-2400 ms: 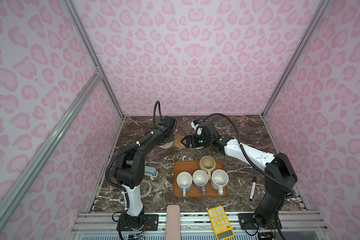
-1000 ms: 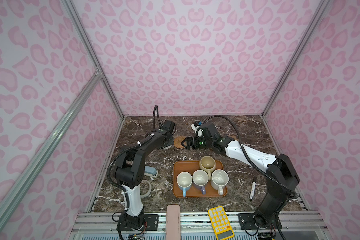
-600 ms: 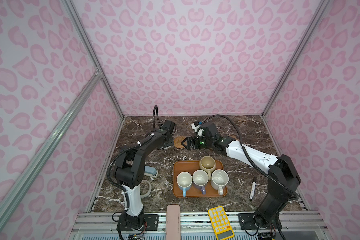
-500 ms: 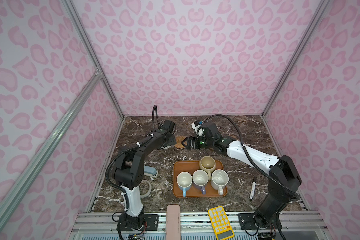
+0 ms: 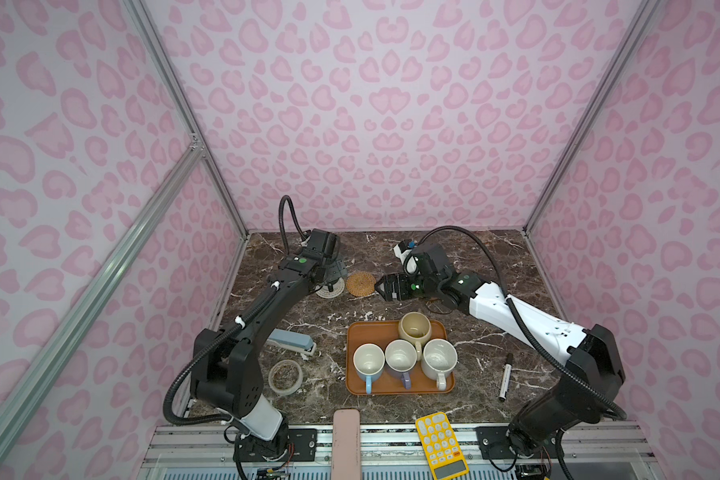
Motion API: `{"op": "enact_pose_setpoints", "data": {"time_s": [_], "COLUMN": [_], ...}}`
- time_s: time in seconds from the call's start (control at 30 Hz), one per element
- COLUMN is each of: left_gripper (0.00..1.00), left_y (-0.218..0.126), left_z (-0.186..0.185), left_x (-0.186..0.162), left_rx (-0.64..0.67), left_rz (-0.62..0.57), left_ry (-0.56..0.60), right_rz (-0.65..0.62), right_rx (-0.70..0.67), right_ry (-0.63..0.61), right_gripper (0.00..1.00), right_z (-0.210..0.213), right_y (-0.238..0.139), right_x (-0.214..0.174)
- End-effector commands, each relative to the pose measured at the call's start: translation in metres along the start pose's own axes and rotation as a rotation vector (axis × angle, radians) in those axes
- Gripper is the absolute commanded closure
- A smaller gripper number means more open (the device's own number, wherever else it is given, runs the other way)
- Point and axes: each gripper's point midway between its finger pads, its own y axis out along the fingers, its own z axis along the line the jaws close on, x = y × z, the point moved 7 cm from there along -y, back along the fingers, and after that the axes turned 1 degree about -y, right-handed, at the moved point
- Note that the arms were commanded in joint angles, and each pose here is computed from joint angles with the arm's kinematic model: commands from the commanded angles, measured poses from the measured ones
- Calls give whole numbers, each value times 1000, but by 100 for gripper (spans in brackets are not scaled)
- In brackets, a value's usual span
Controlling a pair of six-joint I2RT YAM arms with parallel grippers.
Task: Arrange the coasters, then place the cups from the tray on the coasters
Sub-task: 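Lower the black mug onto the multicolour coaster and open the left gripper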
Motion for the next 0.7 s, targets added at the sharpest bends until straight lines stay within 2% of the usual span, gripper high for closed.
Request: {"op": "enact_pose_setpoints", "data": {"time_s": [0.0,0.13,0.3,0.47,0.67], "left_gripper": [2,3,3,2,2], "left_y": [-20,-43,-75,-89,-99], "left_z": [-3,-8,-23,-43,-62], "left_x": [-9,-19,-38,-72,-109], "left_rx": [-92,-195,-285,-452,-566], "left_rz": [79,133,170,286,388], "left_ry": [-41,-50,25,64,86], "right_rz": [100,185,282,392,456], "right_rx": [-123,-207,-279,-290,-245], "right_ry": [-20,-38,-71,-89,-82], "right_gripper": [4,11,24,33,36], "right_z": [-15,-24,-33,-35,-32], "right_y": [-14,-36,-60,-66,-58], "right_x": [-18,-37,-61,-79,-98]}}
